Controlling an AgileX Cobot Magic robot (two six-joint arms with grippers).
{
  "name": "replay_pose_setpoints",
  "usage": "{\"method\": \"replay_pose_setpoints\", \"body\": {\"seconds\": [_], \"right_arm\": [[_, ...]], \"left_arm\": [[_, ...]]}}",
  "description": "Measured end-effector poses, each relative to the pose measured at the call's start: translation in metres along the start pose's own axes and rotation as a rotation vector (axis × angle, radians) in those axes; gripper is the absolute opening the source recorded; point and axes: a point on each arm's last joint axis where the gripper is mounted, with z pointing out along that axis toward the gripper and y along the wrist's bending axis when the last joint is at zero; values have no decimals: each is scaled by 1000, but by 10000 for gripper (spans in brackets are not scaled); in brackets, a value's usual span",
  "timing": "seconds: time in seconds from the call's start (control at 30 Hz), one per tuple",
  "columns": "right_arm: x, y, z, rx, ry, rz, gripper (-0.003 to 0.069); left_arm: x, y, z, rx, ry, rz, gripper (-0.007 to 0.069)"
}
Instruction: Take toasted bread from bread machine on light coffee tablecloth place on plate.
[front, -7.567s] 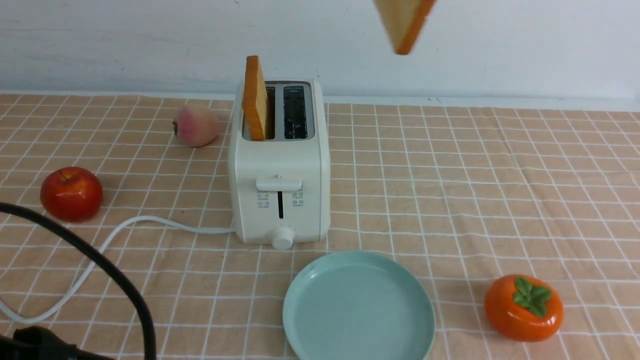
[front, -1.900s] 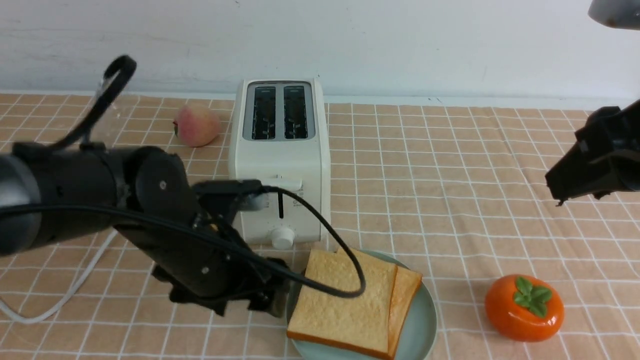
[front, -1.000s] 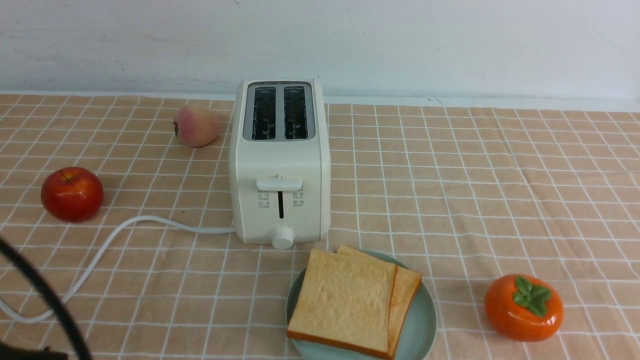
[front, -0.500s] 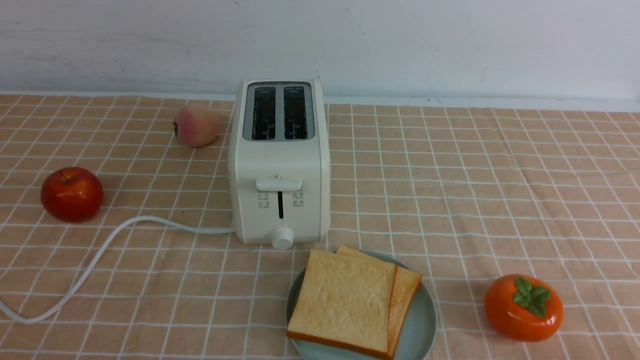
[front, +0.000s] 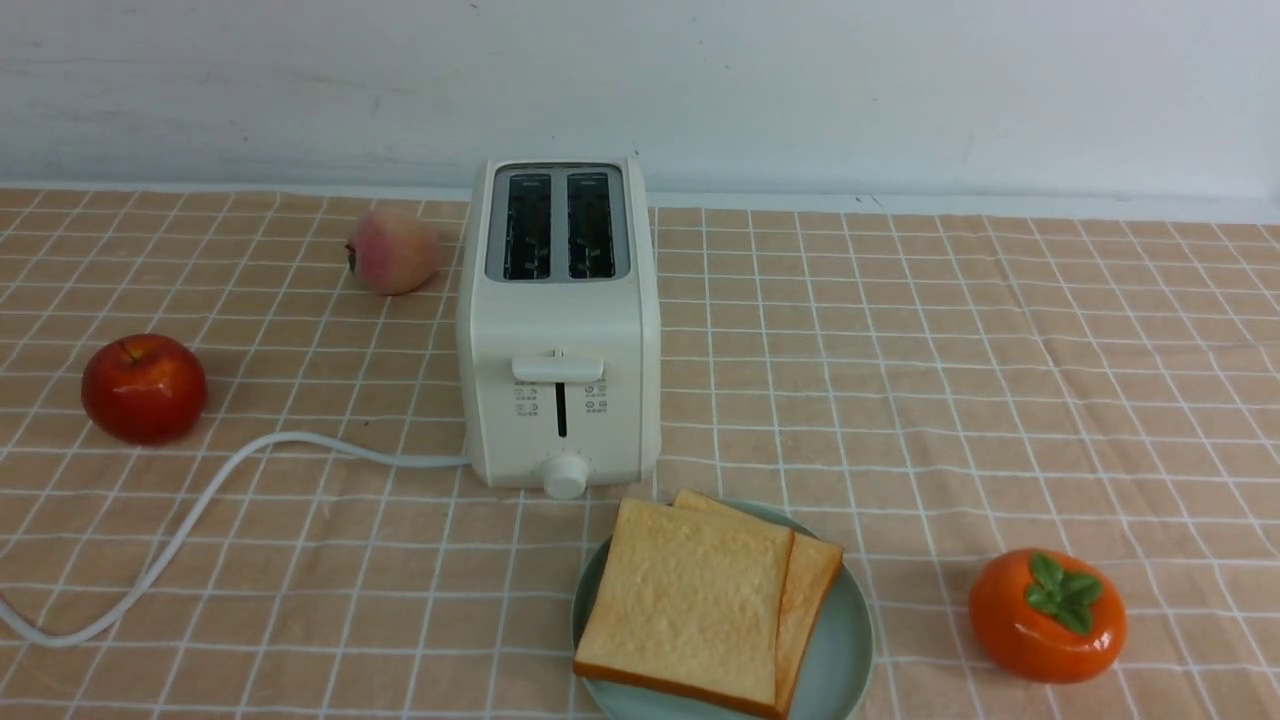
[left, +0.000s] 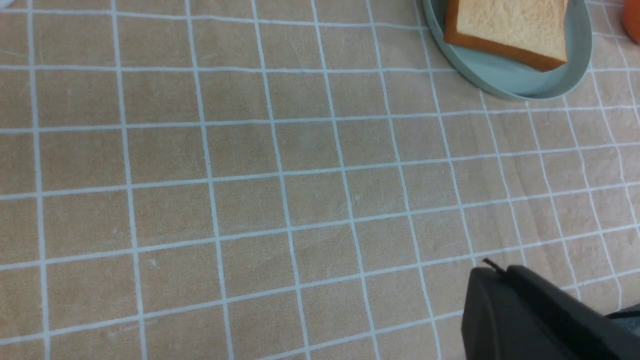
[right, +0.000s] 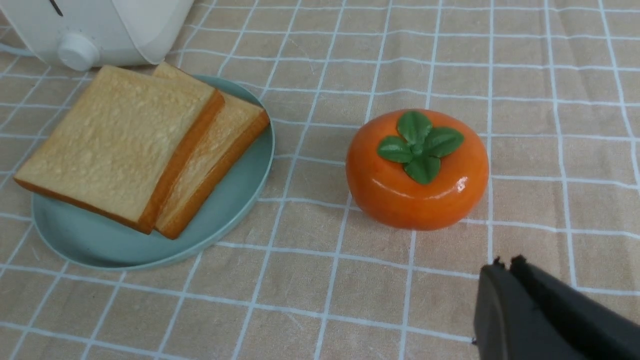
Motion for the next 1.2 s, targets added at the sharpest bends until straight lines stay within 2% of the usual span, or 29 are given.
{"method": "replay_pose_setpoints", "body": {"seconds": [0.23,0.4,0.43,0.47,0.5,0.57,0.63,0.8,1.03,1.2], "right_arm": [[0,0,0,1,0,-1,15],[0,0,0,1,1,-1,20],[0,0,0,1,1,-1,20],[0,0,0,1,1,-1,22],[0,0,0,1,1,-1,22],[0,0,0,1,2,-1,23],[0,0,0,0,0,0,26],[0,0,0,1,3,-1,33],[1,0,0,2,4,-1,40],[1,0,0,2,4,0,47]], "left_arm": [[1,3,1,4,-62,12,-13],[0,23,2,-17,-582,129,-13],[0,24,3,-22,-594,131,-13],[5,29,6,-36,-717,144,-12],[6,31,10,-44,-724,147,-12],[18,41,22,-91,-852,170,-11],[29,53,47,-144,-870,174,-8],[50,72,86,-167,-786,98,-3],[66,82,100,-225,-591,50,0],[66,82,100,-234,-588,63,3]]}}
